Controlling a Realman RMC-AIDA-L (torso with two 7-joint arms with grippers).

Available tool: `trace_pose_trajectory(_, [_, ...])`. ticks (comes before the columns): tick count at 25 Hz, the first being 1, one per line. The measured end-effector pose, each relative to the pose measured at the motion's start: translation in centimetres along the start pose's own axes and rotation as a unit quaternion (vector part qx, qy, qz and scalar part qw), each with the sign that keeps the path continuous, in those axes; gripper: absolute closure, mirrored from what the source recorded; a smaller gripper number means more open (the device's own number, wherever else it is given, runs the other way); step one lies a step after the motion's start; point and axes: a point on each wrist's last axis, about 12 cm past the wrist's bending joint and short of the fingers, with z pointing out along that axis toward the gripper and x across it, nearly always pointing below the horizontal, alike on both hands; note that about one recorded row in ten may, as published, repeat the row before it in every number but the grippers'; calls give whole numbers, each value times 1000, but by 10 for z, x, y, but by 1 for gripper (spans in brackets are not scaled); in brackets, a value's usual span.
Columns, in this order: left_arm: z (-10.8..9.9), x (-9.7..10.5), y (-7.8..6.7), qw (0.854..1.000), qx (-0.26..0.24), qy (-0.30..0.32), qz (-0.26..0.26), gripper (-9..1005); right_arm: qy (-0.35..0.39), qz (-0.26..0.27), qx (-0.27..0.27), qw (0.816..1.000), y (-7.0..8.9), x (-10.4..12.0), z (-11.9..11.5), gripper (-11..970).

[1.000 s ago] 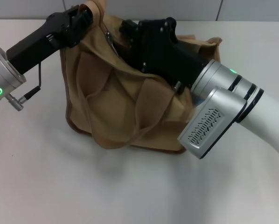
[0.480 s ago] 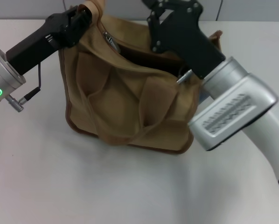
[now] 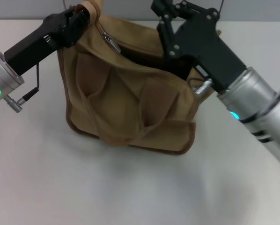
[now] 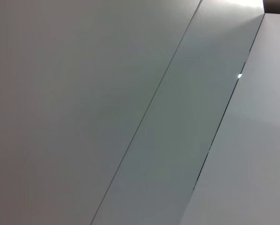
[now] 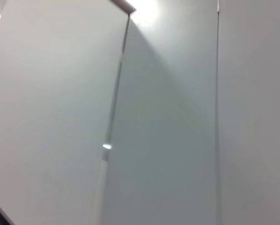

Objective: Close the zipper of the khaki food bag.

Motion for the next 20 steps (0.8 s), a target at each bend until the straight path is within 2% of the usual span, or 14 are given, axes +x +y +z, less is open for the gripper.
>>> trace_pose_trajectory(1, [0, 0, 0, 1000, -1, 0, 0, 959, -2, 26, -14, 1000, -5, -2, -3, 897])
trace_pose_trajectory(2, [-1, 0, 0, 1000, -1, 0, 0, 959, -6, 81, -44, 996, -16, -6, -7, 892])
trace_pose_trajectory(3, [-1, 0, 0, 1000, -2, 0, -1, 958, -6, 81, -44, 996, -16, -6, -7, 888])
trace_pose_trajectory(4, [-1, 1, 0, 1000, -2, 0, -1, 958, -7, 105, -60, 993, -22, -8, -9, 884])
trace_pose_trajectory(5, [-2, 1, 0, 1000, -3, 0, -1, 958, -4, 145, -88, 986, -34, -12, -13, 880])
trace_pose_trajectory(6, [-2, 1, 0, 1000, -3, 0, -1, 958, -4, 145, -88, 986, -34, -12, -13, 855])
trace_pose_trajectory(7, [-3, 0, 0, 1000, -2, 0, -1, 958, 8, 179, -110, 978, -47, -14, -17, 830])
trace_pose_trajectory(8, [-3, 0, 0, 1000, -1, 0, -1, 958, 17, 201, -120, 972, -53, -16, -18, 804])
trace_pose_trajectory(10, [-3, 1, 0, 1000, -1, 1, -1, 958, 72, 253, -141, 955, -78, -21, -18, 752])
trace_pose_trajectory(13, [-3, 1, -1, 1000, 0, 1, -1, 957, 86, 260, -142, 951, -83, -23, -18, 673])
trace_pose_trajectory(14, [-3, 1, -1, 1000, 0, 1, -1, 957, 112, 269, -153, 944, -90, -26, -17, 646])
trace_pose_trajectory(20, [-1, 1, -1, 1000, 3, 2, -1, 956, 178, 276, -198, 924, -94, -29, -8, 605])
